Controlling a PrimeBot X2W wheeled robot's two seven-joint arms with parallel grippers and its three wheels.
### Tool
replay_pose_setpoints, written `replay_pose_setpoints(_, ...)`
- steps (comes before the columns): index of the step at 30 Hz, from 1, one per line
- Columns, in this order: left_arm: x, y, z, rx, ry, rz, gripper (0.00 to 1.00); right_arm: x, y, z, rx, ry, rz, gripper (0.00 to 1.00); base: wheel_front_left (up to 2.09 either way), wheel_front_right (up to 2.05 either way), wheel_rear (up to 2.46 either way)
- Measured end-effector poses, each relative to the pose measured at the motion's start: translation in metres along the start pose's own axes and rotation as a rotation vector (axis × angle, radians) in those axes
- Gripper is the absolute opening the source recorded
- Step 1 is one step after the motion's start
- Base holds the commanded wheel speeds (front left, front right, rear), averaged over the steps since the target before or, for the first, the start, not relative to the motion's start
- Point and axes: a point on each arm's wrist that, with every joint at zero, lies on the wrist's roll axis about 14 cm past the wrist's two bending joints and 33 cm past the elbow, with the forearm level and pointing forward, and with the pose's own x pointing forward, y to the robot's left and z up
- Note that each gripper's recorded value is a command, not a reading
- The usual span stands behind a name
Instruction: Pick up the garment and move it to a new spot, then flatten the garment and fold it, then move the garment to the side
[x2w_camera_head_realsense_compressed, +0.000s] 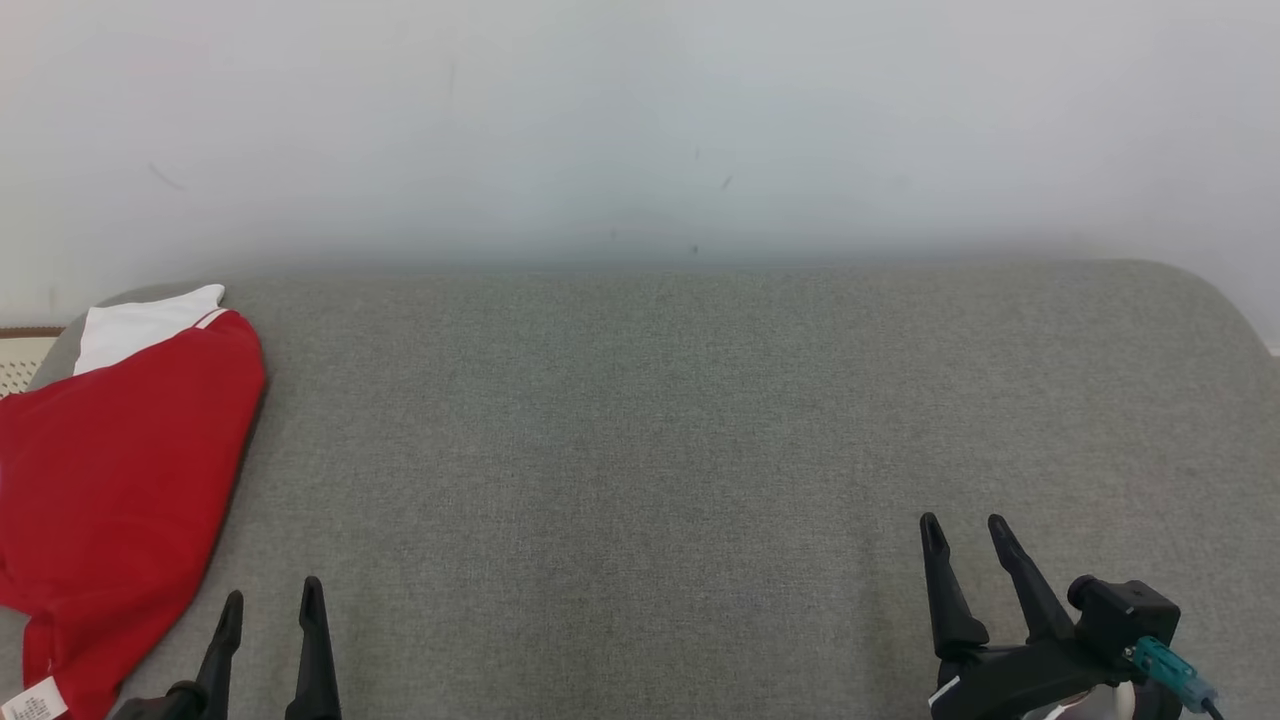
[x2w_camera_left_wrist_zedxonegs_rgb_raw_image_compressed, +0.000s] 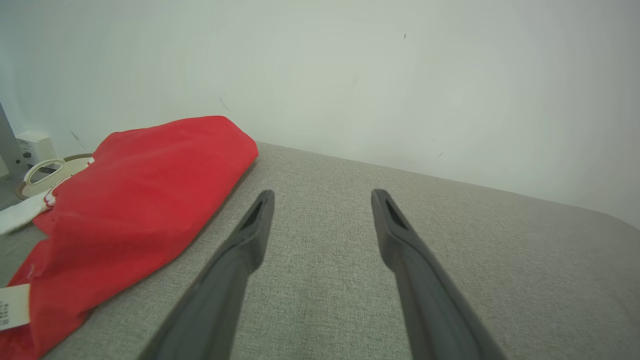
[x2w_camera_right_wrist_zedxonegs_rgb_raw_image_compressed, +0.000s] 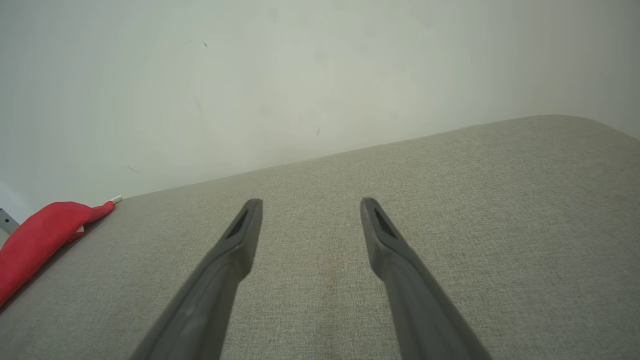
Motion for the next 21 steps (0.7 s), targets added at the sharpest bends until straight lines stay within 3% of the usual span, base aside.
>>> replay_pose_setpoints(21, -0.0042, 0.0001, 0.0082, 0.122, -0.055, -0.014, 1.00, -0.0014, 0.0094, 0.0037, -0.106, -0.014, 0.042, 1.00, 0.00, 0.00, 0.00)
